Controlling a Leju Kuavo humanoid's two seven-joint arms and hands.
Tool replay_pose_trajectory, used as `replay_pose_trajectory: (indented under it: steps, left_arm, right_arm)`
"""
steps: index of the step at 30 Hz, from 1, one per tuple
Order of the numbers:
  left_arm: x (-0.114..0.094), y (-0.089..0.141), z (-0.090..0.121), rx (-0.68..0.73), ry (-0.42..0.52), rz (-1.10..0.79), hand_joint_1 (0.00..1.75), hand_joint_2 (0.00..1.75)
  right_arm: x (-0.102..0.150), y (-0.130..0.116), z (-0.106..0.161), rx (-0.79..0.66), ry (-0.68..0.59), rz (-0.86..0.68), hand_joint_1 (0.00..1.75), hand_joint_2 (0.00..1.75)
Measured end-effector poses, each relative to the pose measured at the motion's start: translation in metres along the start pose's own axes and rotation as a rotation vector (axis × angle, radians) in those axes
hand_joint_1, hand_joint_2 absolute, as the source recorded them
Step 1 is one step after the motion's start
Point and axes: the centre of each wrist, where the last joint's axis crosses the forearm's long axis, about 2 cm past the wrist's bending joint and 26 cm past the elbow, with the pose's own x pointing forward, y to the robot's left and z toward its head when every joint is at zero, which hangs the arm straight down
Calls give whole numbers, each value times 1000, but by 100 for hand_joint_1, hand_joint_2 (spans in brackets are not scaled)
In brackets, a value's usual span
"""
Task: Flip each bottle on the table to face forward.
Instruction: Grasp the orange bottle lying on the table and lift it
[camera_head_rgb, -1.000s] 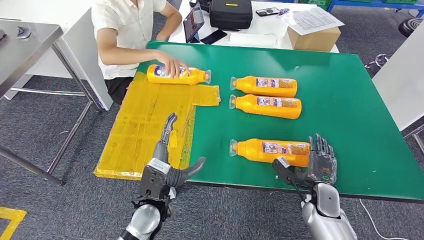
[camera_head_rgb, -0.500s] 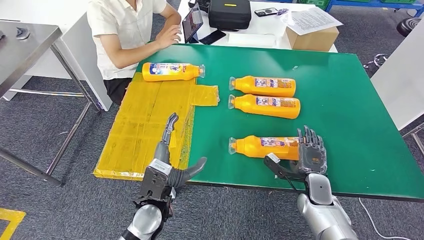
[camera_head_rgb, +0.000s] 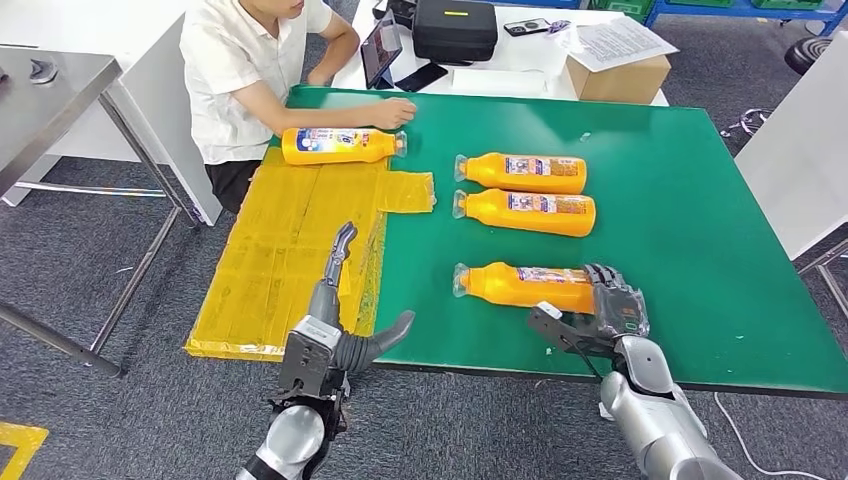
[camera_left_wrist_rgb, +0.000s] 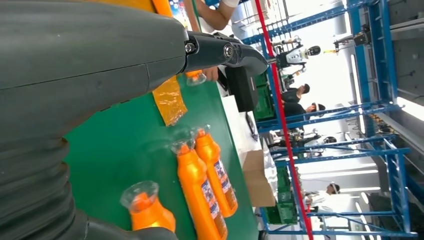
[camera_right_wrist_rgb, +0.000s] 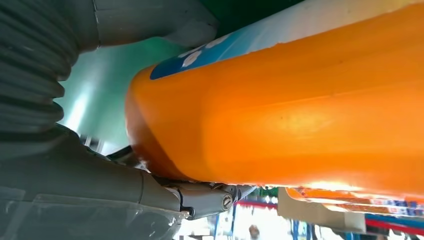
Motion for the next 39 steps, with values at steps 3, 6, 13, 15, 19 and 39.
replay_pose_trajectory:
  steps: [3, 6, 13, 15, 19, 39]
  left_arm:
    - [1, -1, -2, -2, -12, 10, 0, 175]
    - [2, -2, -4, -6, -20, 25, 0, 175]
    - [-17, -4, 9, -68, 393, 460, 0, 175]
    - [-26, -3, 15, -67, 426, 472, 0, 175]
    - [-36, -7, 27, -128, 490, 457, 0, 175]
    - [-20, -22, 17, -97, 337, 426, 0, 175]
  right_arm:
    - [-8, 2, 3, 15, -17, -70, 175, 175]
    - [-13, 6, 7, 9, -71, -166, 175, 175]
    - [20, 19, 20, -108, -168, -586, 175, 175]
    - [35, 20, 24, -147, -167, -678, 175, 175]
    - [60, 15, 30, -209, -193, -811, 175, 175]
    - [186, 7, 48, -241, -448, -963, 175, 175]
